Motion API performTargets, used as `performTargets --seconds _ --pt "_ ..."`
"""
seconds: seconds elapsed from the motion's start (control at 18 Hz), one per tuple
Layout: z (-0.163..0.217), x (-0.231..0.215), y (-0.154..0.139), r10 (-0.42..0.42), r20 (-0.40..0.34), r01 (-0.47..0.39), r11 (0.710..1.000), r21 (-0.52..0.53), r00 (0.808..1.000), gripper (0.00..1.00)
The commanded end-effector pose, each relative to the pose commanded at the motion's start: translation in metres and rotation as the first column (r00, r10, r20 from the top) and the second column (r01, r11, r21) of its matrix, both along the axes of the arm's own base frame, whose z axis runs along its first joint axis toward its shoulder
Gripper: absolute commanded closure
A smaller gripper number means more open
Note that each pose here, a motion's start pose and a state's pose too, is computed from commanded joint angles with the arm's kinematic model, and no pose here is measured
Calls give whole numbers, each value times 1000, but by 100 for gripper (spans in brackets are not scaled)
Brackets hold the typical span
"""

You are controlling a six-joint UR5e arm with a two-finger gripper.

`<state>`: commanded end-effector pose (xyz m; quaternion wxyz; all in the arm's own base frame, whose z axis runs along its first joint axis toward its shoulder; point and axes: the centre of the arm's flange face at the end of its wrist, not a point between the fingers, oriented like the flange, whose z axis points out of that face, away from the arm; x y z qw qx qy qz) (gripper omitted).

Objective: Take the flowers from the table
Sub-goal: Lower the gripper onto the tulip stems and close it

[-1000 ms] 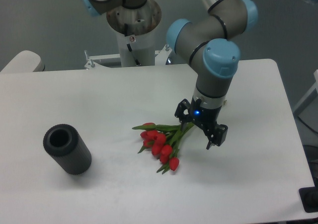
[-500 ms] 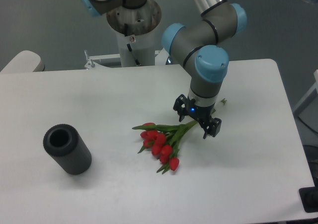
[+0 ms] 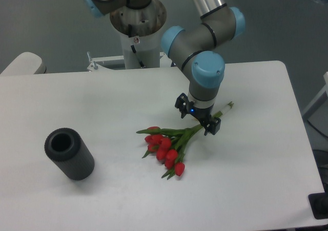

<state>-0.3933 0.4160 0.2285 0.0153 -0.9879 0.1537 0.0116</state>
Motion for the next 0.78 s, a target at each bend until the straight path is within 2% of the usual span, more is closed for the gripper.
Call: performTargets --seconds 0.78 --pt "-37 13 10 -37 3 37 999 -9 999 0"
